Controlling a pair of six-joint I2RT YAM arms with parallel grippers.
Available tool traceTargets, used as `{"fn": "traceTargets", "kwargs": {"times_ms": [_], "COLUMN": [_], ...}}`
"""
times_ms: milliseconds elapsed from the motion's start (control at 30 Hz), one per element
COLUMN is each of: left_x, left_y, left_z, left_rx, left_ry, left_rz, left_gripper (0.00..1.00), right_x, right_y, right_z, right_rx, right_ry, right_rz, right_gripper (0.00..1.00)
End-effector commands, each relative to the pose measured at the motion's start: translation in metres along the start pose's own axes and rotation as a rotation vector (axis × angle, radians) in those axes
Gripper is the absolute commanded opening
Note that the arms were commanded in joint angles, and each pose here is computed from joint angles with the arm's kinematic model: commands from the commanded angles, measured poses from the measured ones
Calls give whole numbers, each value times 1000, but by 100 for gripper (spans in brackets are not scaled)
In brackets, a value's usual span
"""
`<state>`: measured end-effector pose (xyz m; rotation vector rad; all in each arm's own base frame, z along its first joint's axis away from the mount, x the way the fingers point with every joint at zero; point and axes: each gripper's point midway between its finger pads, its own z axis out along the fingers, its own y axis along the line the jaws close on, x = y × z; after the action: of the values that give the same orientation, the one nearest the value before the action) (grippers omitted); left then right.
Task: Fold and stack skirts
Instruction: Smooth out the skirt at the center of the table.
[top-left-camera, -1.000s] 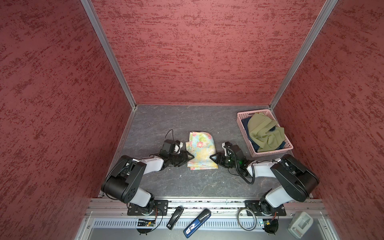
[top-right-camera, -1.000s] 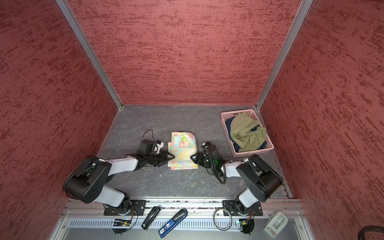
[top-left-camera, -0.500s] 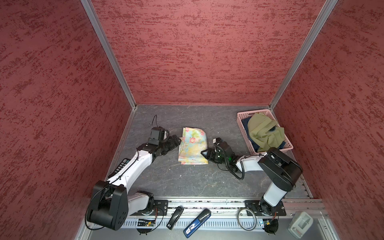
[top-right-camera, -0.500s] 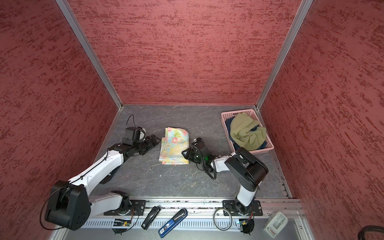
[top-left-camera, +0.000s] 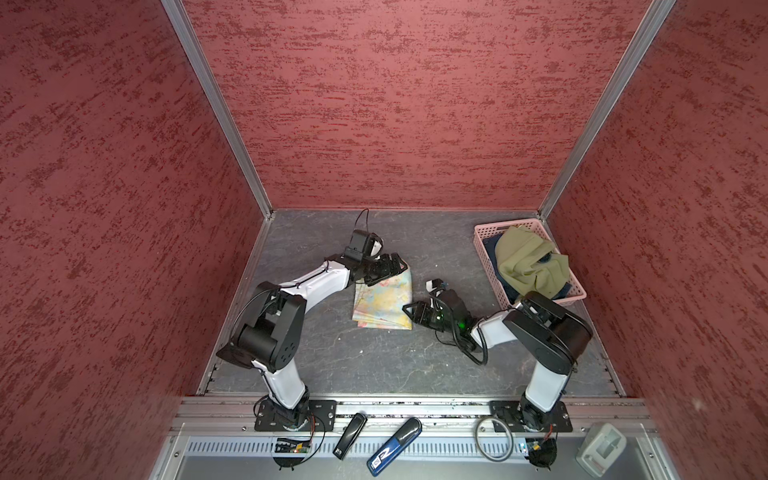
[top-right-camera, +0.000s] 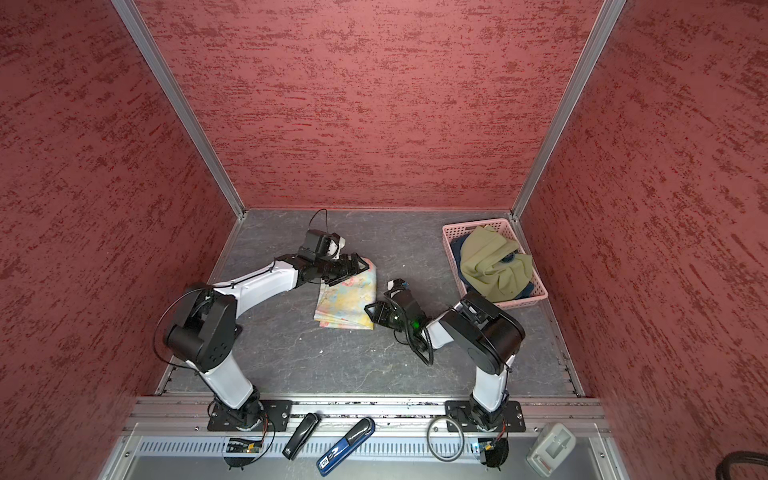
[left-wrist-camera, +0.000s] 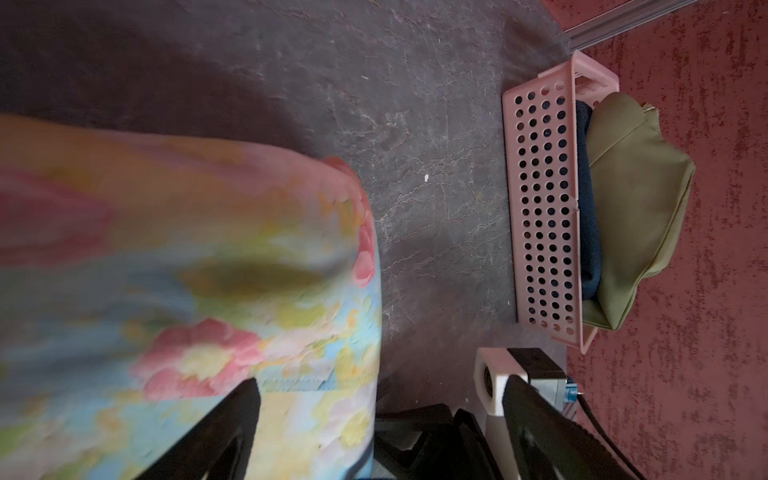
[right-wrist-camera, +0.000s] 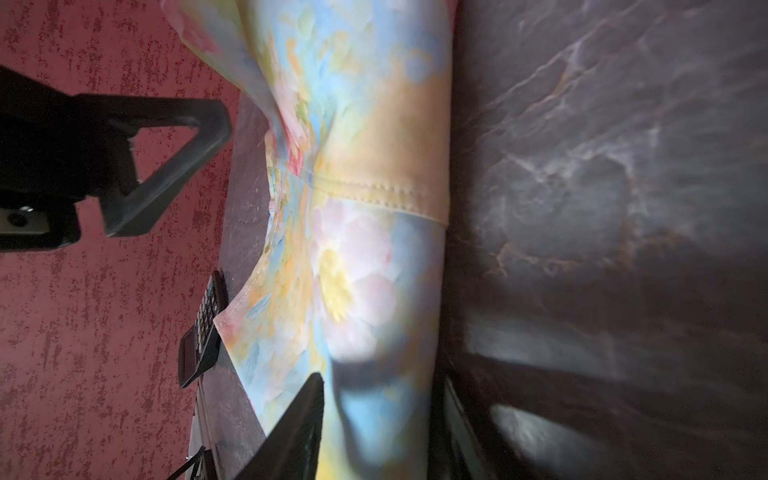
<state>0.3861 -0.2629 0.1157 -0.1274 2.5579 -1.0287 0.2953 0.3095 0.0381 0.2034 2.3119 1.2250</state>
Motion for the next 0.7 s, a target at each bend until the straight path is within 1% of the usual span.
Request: {"fn": "traceTargets", "kwargs": {"times_ms": [0,67,333,467,567,667], "left_x": [-16,-18,-29,-32,-37,-41], "left_y": [-45,-50,-46,-24,-9,4], "left_z": [4,11,44,55,57,57], "left_rx": [167,206,259,235,235,228], "left_ry": [-24,-17,11,14,5,-11], "left_rz": [40,28,5,-22,-43,-44], "left_gripper": [92,92,92,93,92,93], "right_x": [8,9,14,13,12,13], "right_y": [-13,-15,-26,-29,-31,-33], "right_z": [5,7,12,12,13,14], "right_rx": [18,20,63,86,95,107], "right_ry": [17,22,41,40,39,43], "right_rz": [3,4,14,14,12,13], "right_gripper": [47,46,29,14,4,0]}}
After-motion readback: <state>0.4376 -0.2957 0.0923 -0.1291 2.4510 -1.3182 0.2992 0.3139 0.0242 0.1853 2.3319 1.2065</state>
